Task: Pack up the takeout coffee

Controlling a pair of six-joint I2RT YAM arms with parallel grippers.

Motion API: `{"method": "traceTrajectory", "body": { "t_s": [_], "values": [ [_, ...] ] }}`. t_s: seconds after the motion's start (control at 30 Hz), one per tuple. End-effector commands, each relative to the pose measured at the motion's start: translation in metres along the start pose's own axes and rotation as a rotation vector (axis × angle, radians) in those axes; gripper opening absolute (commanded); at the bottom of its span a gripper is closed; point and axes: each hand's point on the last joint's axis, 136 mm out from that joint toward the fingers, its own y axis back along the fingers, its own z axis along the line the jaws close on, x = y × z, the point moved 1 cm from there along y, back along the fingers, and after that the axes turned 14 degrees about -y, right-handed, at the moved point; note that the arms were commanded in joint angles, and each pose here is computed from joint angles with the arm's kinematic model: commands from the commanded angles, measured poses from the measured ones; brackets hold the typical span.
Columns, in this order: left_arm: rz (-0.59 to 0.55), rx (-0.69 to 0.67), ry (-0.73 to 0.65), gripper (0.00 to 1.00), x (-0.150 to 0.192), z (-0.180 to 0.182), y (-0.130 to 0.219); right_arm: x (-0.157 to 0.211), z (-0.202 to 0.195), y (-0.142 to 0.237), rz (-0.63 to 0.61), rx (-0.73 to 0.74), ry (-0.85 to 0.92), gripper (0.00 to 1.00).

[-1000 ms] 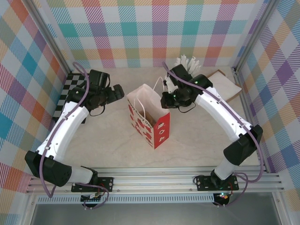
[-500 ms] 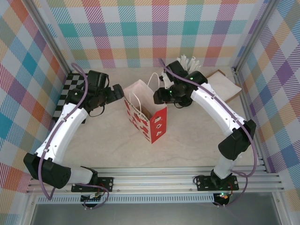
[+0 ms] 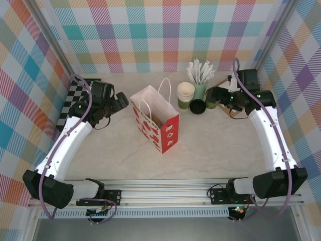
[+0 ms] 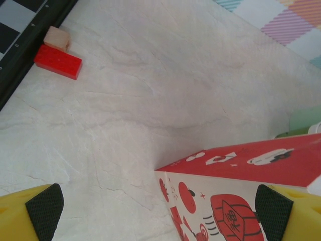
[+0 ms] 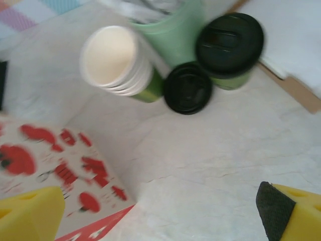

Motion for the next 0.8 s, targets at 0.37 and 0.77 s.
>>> {"method": "traceTrajectory", "body": {
  "t_s": [0.37, 0.77],
  "values": [
    [-0.041, -0.100, 0.095, 1.00, 0.000, 0.025, 0.000, -0.061, -0.044, -0.131, 0.012, -0.134, -0.044, 1.00],
    [-0.054, -0.127, 0.093, 1.00, -0.001, 0.030, 0.001, -0.077, -0.056, -0.171, 0.021, -0.086, -0.063, 1.00]
  ]
}}
